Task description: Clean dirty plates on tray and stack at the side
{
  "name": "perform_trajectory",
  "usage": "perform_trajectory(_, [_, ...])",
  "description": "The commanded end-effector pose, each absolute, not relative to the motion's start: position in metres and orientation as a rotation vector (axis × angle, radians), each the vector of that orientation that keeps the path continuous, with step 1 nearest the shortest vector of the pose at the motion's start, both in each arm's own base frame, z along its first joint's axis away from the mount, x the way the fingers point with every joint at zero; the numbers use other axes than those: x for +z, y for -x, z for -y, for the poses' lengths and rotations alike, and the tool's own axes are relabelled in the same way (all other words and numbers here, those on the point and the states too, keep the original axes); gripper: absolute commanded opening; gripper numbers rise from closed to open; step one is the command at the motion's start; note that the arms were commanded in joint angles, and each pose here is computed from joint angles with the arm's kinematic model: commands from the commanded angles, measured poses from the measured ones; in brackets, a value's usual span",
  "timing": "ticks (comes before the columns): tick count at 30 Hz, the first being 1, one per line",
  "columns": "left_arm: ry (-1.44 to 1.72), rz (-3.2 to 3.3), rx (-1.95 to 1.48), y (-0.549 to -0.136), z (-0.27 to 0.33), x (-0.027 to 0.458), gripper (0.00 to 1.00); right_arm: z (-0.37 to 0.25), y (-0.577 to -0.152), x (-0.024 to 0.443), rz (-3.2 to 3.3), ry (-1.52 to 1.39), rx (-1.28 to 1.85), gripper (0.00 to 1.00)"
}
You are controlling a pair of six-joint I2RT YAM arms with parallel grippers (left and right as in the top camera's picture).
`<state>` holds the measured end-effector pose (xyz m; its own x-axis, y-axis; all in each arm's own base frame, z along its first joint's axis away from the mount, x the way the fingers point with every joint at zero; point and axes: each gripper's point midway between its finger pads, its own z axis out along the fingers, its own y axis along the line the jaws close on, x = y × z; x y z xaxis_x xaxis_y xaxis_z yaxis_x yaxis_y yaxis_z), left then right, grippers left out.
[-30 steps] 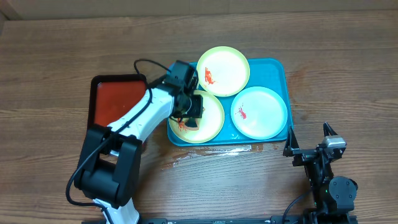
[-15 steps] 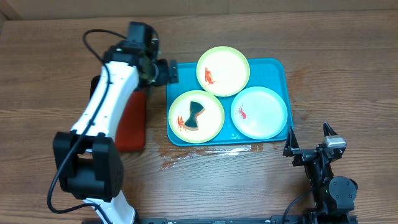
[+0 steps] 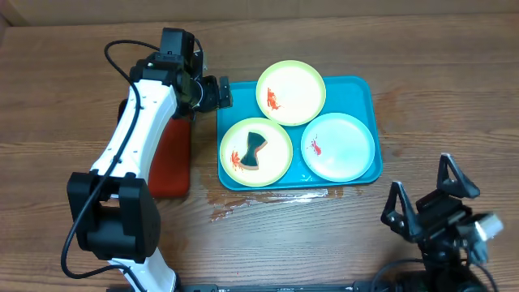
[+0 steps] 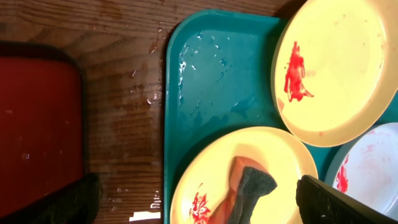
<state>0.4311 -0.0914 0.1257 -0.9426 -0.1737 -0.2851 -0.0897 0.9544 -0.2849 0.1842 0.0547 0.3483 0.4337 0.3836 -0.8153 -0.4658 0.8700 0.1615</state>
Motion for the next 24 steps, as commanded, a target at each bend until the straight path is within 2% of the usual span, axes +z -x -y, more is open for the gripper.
perform_trajectory(1, [0.159,-2.780,-0.409,-0.433,0.097,0.133,1.00,-0.069,-0.181,0.383,-1.107,0.200,0.493,1.00])
perform_trajectory(4, [0.159,-2.777,-0.409,-0.434,0.097,0.133,1.00,-0.071,-0.232,0.355,-1.590,0.151,0.494,1.00])
perform_trajectory(7, [0.158,-2.773,-0.410,-0.435,0.098,0.134,1.00,-0.079,-0.264,0.333,-1.857,0.123,0.560,1.00])
perform_trajectory(9, [0.159,-2.774,-0.410,-0.434,0.098,0.134,1.00,-0.099,-0.284,0.324,-1.996,0.169,0.707,1.00])
perform_trajectory(14, [0.159,-2.777,-0.409,-0.434,0.097,0.134,1.00,-0.167,-0.308,0.324,-1.991,0.462,1.367,1.00])
perform_trajectory(17, [0.160,-2.781,-0.410,-0.433,0.097,0.133,1.00,-0.185,-0.331,0.307,-1.979,0.503,1.487,1.00])
perform_trajectory(20, [0.161,-2.784,-0.409,-0.432,0.097,0.133,1.00,-0.196,-0.358,0.268,-2.119,0.381,1.327,1.00])
perform_trajectory(24, [0.161,-2.784,-0.409,-0.432,0.097,0.133,1.00,-0.195,-0.377,0.205,-2.398,0.134,0.846,1.00])
